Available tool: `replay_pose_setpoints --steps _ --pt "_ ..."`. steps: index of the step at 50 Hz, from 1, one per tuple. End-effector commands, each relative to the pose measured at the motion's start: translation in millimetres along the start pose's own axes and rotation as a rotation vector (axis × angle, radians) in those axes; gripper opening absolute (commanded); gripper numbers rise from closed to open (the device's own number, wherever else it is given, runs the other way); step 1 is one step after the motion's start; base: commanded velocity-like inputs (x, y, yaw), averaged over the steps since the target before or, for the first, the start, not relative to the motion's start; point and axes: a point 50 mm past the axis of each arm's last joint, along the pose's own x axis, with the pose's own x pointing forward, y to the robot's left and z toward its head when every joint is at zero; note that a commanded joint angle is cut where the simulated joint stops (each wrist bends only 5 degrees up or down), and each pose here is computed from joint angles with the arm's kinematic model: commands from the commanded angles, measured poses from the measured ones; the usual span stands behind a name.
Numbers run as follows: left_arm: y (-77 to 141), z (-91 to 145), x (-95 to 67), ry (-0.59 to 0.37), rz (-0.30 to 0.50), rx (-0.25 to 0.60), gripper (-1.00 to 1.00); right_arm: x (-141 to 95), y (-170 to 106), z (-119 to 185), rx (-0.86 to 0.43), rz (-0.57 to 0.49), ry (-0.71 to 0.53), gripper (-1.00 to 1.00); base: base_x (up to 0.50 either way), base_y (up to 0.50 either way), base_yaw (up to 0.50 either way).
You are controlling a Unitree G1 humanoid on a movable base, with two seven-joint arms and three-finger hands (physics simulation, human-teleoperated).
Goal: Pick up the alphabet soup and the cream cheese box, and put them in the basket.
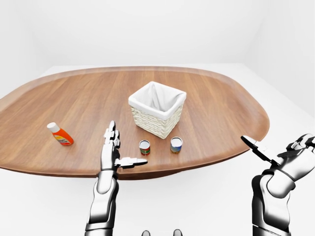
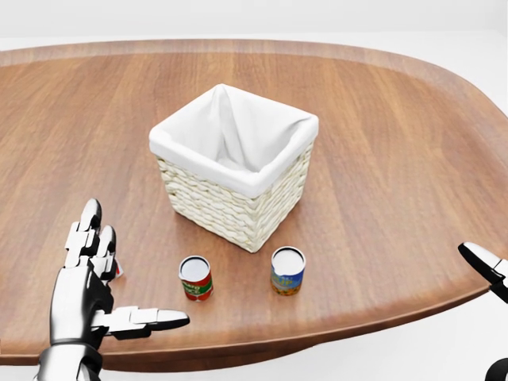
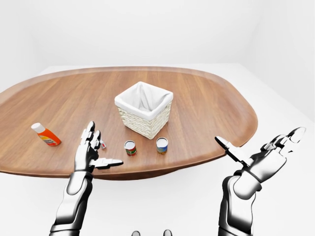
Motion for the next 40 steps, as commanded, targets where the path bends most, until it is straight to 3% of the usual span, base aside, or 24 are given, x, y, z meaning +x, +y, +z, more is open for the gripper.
replay_pose_setpoints --steps 1,13,25,40 --pt "4.4 -2.0 1.7 0.01 0.025 -0.021 1.0 -0.4 -0.2 -0.1 -0.001 0.0 -0.001 1.0 0.25 0.0 0.0" --pt "5.2 -2.4 2.3 0.014 0.038 0.01 1.0 0.2 -0.1 -0.7 -0.002 -0.001 0.001 1.0 0.25 0.0 0.0" --pt "11.9 -0.2 3.9 0.012 0.085 -0.014 1.0 -0.5 -0.3 1.8 0.001 -0.001 -0.003 1.0 0.25 0.0 0.0" --pt "12.7 -2.1 4.3 0.023 0.091 -0.018 1.0 -0.2 -0.4 0.9 0.002 -0.002 -0.001 1.0 0.25 0.0 0.0"
